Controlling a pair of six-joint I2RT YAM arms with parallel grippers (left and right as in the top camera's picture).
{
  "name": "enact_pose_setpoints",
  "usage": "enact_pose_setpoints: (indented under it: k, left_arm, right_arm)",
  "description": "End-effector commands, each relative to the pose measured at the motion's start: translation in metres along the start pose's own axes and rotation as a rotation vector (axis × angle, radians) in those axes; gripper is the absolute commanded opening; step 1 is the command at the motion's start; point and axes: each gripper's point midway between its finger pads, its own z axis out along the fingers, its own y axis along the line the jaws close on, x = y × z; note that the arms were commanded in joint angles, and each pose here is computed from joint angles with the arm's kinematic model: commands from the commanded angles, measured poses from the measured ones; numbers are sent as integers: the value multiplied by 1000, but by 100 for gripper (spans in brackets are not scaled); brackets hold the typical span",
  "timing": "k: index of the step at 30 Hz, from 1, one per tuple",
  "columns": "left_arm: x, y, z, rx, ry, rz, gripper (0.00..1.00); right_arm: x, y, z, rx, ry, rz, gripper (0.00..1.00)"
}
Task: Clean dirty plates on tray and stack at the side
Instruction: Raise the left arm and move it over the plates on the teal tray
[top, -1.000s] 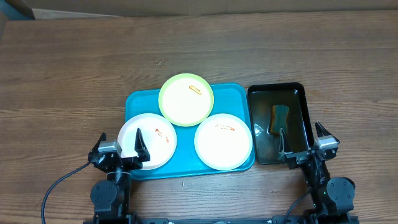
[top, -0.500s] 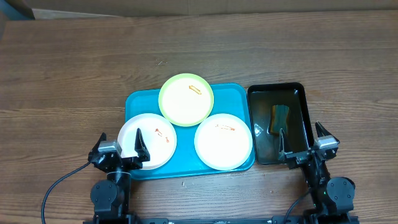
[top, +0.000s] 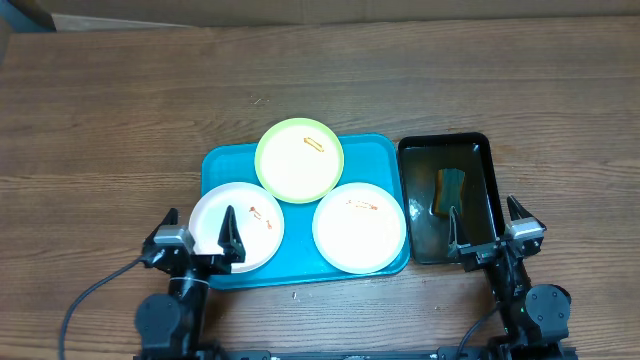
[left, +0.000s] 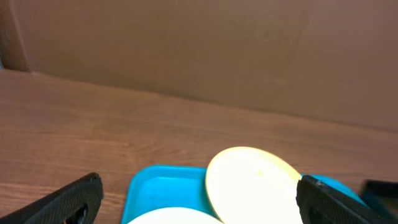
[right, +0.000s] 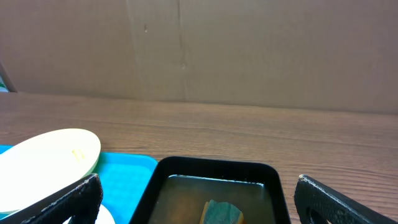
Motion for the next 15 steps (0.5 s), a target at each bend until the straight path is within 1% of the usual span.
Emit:
enact_pose_setpoints:
  k: [1,5,8,10,13,15]
  left_arm:
    - [-71,-26,-18,63,-42,-12,100]
    - [-100,-35,-13,47,107,-24,100]
    - [-110,-46,-2,65,300,-38,100]
    - [-115,-48,7,53,390,-54,100]
    - [-126,-53,33,71,463,-73,100]
    - [-125,-54,46,74,492,-94,100]
  right_arm:
    - [2,-2,0,8,-3,-3,100]
    - [2,-2,0,8,-3,-3,100]
    - [2,-2,0,8,-3,-3,100]
    - [2,-2,0,8,-3,-3,100]
    - [2,-2,0,8,-3,-3,100]
    - [2,-2,0,8,-3,-3,100]
